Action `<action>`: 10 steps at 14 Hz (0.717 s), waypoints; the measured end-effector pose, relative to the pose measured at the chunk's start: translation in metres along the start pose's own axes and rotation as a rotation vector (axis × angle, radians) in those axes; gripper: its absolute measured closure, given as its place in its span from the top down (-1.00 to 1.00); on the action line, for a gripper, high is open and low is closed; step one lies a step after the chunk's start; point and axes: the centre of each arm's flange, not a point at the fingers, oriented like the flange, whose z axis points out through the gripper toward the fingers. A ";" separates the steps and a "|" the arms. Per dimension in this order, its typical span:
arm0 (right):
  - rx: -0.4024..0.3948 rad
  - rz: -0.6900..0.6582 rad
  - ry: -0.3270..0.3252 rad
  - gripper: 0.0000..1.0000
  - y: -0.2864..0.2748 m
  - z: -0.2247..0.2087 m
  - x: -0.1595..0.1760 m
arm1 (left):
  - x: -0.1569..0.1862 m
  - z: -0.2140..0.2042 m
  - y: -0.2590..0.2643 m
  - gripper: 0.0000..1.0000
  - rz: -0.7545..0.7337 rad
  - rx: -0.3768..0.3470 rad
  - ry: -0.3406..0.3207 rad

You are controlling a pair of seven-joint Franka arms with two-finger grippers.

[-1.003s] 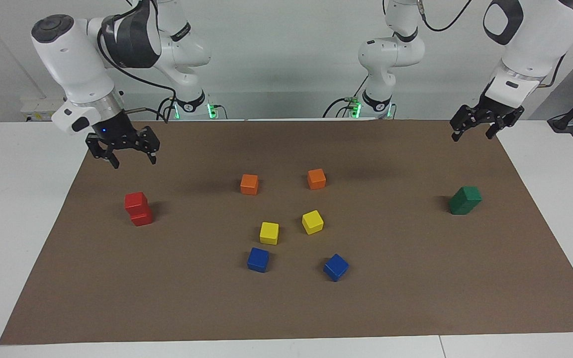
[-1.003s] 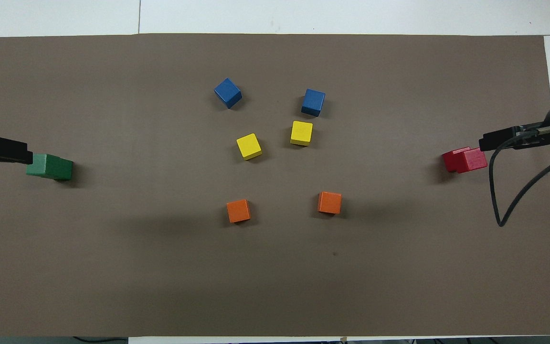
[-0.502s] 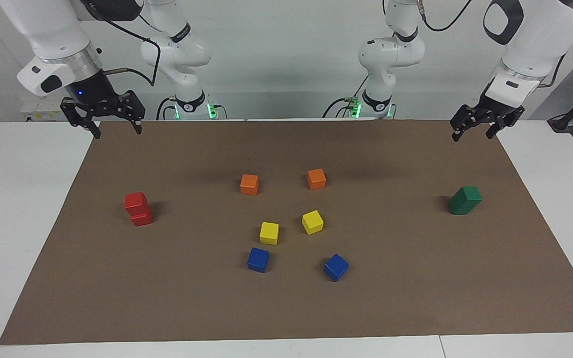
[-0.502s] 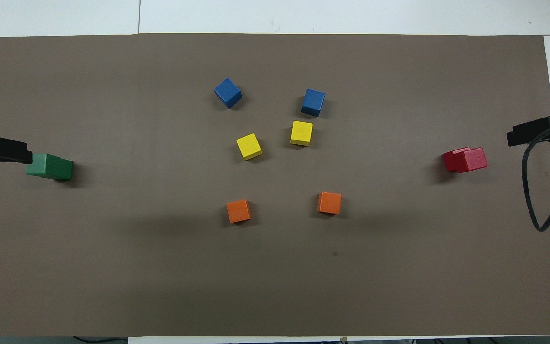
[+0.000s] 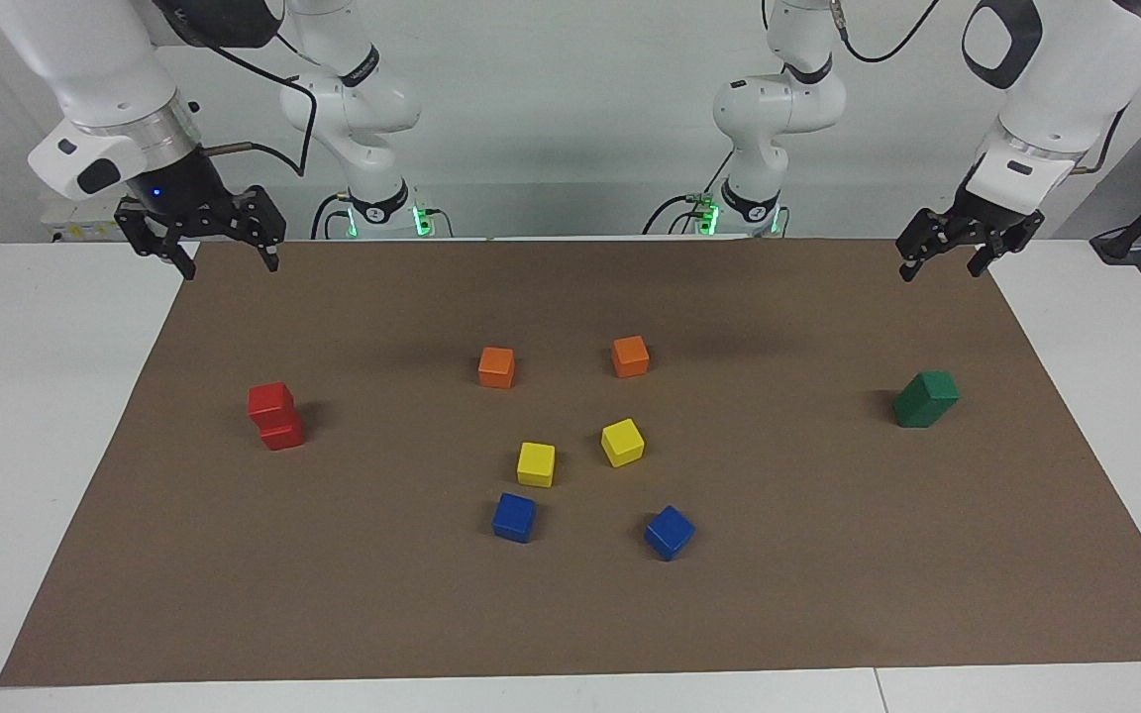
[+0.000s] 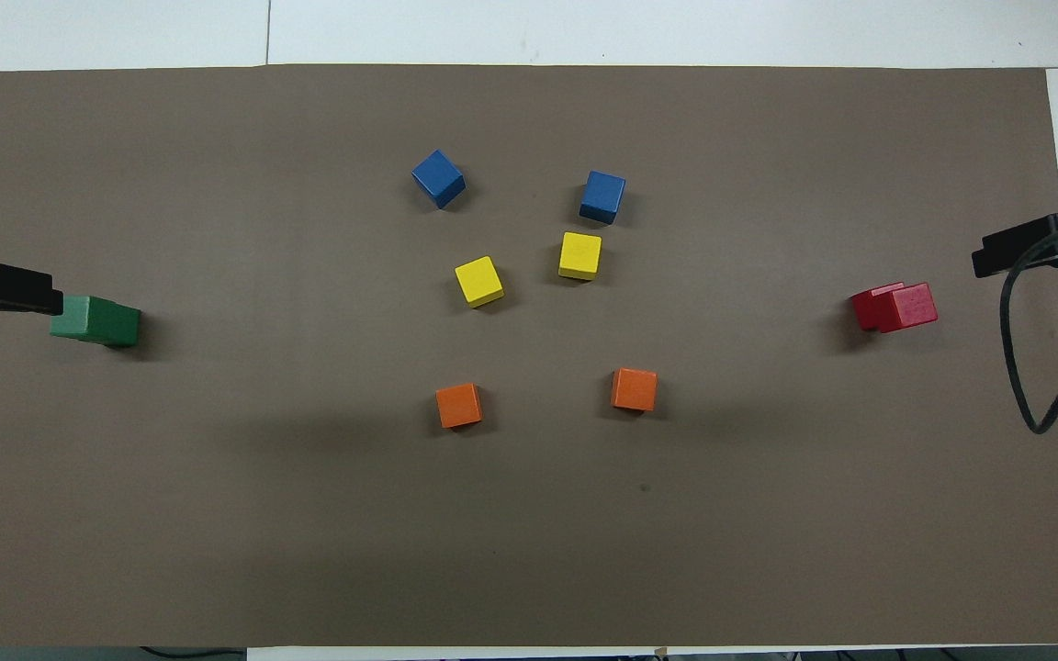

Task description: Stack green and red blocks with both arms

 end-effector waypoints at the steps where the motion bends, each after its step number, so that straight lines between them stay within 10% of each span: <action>1: 0.000 0.007 -0.002 1.00 0.003 -0.001 -0.001 | 0.000 0.000 0.000 1.00 0.000 0.000 0.000; 10: 0.005 0.017 -0.045 1.00 0.005 0.003 -0.008 | 0.000 0.000 0.000 1.00 0.000 0.000 0.000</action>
